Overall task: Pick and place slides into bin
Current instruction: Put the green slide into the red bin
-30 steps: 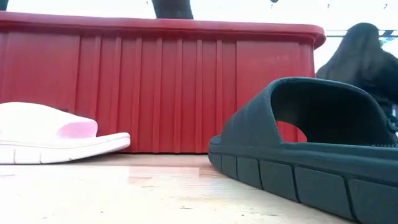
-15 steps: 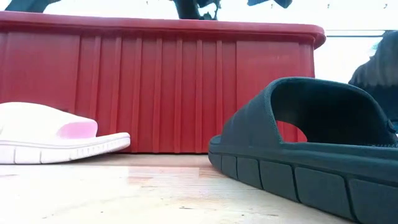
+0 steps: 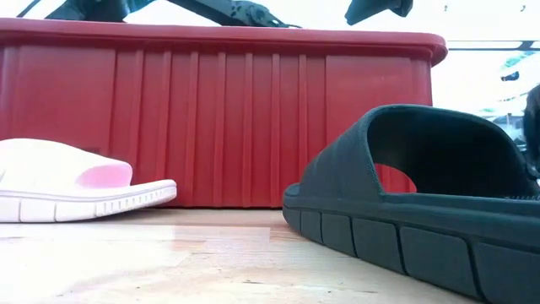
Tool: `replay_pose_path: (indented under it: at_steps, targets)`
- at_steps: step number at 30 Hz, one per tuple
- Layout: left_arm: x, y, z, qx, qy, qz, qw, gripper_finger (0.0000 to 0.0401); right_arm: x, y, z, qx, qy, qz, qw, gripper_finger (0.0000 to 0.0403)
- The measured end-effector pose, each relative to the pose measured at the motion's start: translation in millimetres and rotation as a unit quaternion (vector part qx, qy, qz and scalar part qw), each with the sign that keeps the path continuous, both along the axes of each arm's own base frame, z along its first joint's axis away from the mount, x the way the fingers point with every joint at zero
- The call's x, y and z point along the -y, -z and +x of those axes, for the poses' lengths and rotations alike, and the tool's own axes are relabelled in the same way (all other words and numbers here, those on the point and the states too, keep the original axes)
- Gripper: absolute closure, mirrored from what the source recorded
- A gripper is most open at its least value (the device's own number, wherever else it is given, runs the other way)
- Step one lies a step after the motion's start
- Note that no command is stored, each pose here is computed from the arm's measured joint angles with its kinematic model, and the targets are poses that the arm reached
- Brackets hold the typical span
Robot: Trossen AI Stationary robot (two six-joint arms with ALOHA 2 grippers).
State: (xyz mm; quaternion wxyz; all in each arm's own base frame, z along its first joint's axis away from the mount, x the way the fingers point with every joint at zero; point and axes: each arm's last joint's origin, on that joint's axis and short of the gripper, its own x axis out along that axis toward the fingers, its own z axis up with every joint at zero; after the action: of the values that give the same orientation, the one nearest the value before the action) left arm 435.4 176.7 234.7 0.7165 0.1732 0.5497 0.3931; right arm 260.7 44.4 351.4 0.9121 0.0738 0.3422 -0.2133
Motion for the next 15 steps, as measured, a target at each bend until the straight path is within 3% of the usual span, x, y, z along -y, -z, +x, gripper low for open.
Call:
replay_pose_path:
  at_steps: [5,15]
  targets:
    - [0,2,1,0.016,0.026,-0.054,0.998,0.0354,0,1,-1,-0.002,0.009,0.002,1.000,0.0323]
    - [32,10,6,-0.012,0.045,-0.081,0.996,0.0346,-1,1,-2,-0.006,0.006,0.002,1.000,0.0323]
